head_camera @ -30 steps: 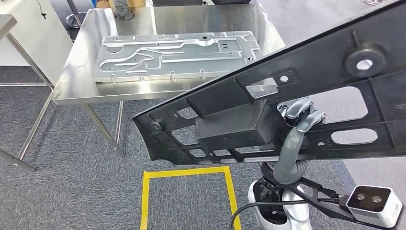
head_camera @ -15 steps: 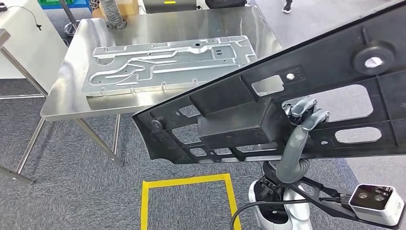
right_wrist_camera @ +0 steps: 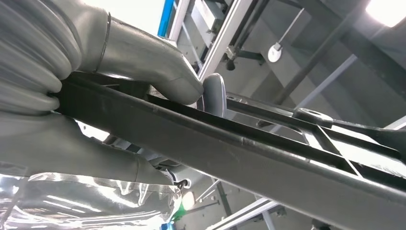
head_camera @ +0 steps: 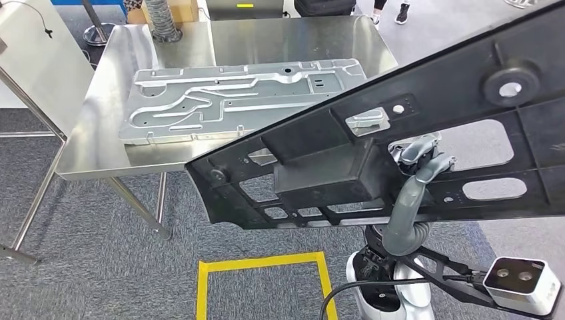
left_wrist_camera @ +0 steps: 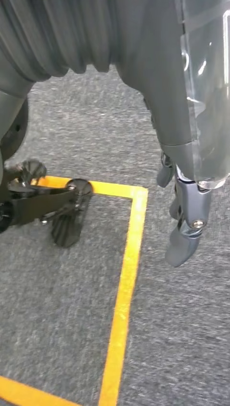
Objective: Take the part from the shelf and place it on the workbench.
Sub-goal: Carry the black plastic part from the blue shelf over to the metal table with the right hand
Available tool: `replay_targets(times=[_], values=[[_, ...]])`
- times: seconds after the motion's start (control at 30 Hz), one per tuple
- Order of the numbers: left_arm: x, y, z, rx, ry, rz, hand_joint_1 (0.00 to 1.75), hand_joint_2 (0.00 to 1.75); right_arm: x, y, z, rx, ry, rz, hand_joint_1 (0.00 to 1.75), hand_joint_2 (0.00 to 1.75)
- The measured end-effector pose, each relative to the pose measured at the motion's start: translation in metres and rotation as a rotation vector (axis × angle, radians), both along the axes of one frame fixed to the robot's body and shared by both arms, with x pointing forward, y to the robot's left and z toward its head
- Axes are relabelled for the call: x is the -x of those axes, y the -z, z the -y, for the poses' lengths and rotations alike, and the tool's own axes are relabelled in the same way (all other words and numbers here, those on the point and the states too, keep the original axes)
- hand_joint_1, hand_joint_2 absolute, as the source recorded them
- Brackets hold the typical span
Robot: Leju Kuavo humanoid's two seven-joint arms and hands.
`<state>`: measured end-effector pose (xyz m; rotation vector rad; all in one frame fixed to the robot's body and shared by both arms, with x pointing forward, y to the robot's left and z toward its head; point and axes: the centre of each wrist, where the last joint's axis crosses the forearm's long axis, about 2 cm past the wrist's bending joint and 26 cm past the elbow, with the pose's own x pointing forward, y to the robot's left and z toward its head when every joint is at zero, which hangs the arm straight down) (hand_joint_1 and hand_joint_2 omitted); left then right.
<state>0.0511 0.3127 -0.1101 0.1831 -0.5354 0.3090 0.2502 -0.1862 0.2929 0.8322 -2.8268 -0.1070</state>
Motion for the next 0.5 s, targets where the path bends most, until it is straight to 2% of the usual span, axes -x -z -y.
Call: replay_targets(times=[0.5], values=[[-0.0005,0.0000,0.0014,0.002,-0.013,0.004,0.00,1.75,0.0007,0.0018,-0.0011,-0.004,-0.015,-0.006,1.75,1.75]])
